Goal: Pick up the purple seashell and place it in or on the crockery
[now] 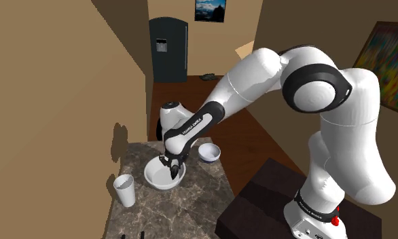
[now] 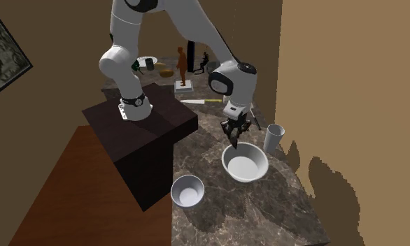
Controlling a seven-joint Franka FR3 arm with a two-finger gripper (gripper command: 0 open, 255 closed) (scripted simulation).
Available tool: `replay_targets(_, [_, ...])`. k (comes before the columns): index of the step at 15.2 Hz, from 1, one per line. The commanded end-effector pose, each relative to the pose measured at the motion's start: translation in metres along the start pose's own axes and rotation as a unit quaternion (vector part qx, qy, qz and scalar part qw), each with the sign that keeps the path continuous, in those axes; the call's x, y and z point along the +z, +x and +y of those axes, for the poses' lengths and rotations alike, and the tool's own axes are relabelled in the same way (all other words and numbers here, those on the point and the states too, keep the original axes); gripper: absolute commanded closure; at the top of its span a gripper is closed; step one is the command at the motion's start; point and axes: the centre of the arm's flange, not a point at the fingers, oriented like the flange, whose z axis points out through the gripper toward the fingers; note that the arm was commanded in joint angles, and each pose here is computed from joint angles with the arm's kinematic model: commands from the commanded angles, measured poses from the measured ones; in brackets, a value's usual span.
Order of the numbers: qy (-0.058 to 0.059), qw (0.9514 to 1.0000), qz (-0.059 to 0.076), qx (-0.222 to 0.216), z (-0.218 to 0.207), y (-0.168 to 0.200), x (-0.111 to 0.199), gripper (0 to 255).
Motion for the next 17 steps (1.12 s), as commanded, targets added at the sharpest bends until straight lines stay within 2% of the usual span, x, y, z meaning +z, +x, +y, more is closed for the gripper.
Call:
replay_targets(1, [0.0, 1.0, 0.0, 0.0, -0.011, 0.021, 0.0, 255])
replay_targets(6, [0.0, 1.0, 0.0, 0.0, -0.044, 0.078, -0.001, 255])
replay_targets(17, [0.0, 1.0, 0.0, 0.0, -0.048, 0.081, 0.052, 255])
